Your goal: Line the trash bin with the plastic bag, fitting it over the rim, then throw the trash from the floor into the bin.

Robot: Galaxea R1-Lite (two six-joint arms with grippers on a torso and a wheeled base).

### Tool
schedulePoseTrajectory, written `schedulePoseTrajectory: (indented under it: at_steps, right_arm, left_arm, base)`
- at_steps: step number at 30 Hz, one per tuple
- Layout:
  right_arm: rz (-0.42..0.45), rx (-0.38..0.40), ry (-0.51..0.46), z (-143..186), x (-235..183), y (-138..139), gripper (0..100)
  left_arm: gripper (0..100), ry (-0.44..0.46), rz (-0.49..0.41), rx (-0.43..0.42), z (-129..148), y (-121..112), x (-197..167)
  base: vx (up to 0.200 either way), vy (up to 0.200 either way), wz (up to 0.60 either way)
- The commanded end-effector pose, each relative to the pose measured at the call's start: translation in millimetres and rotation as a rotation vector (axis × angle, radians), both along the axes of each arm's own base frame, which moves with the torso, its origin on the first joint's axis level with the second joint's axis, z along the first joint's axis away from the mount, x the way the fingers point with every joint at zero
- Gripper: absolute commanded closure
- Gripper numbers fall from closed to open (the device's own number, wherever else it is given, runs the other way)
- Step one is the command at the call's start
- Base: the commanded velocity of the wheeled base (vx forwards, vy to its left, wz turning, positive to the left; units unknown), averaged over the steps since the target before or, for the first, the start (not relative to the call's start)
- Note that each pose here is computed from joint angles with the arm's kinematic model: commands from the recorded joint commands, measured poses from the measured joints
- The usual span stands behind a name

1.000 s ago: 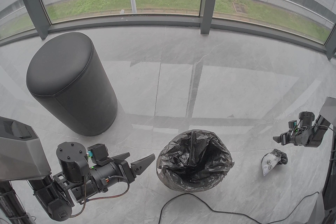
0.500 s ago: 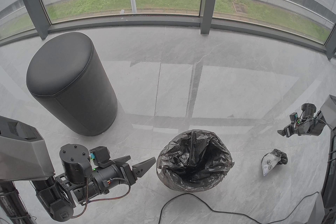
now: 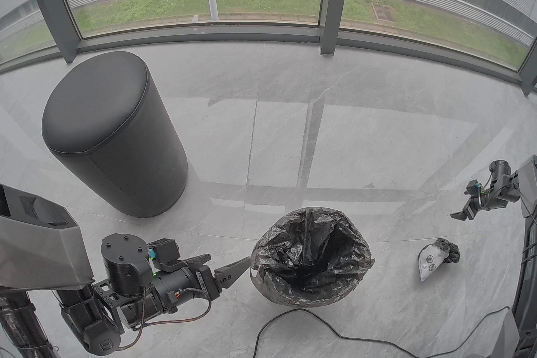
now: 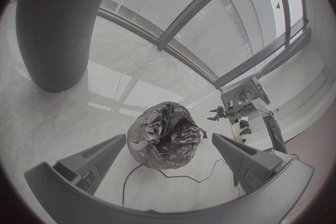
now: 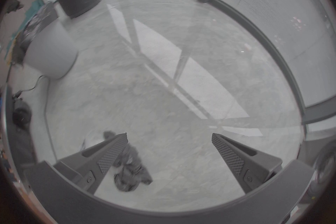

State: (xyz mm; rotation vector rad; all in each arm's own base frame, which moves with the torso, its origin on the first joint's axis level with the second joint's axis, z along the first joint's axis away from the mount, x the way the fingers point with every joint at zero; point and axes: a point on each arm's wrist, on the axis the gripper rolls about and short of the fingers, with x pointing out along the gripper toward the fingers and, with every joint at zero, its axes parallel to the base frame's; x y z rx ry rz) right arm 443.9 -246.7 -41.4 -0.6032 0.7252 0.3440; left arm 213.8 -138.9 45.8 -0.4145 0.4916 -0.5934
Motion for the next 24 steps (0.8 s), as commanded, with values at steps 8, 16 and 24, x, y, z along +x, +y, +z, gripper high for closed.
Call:
schedulePoseTrajectory:
  at_steps: [8, 16, 24]
  right_arm:
    - [0.266, 0.127, -0.022, -41, -26, -33, 0]
    - [0.214, 0.313, 0.006, -82, -38, -35, 0]
    - [0.292, 0.307, -0.051, -82, -40, -35, 0]
  left_arm:
    - [0, 0.036, -0.016, 0.031, -14, -5, 2]
    - [0, 0.024, -0.031, 0.056, -18, -12, 2]
    - [0, 0.027, -0.029, 0.065, -23, -17, 5]
  base:
    - [0.0, 0.0, 0.0]
    - [0.0, 0.0, 0.0]
    - [0.0, 0.0, 0.0]
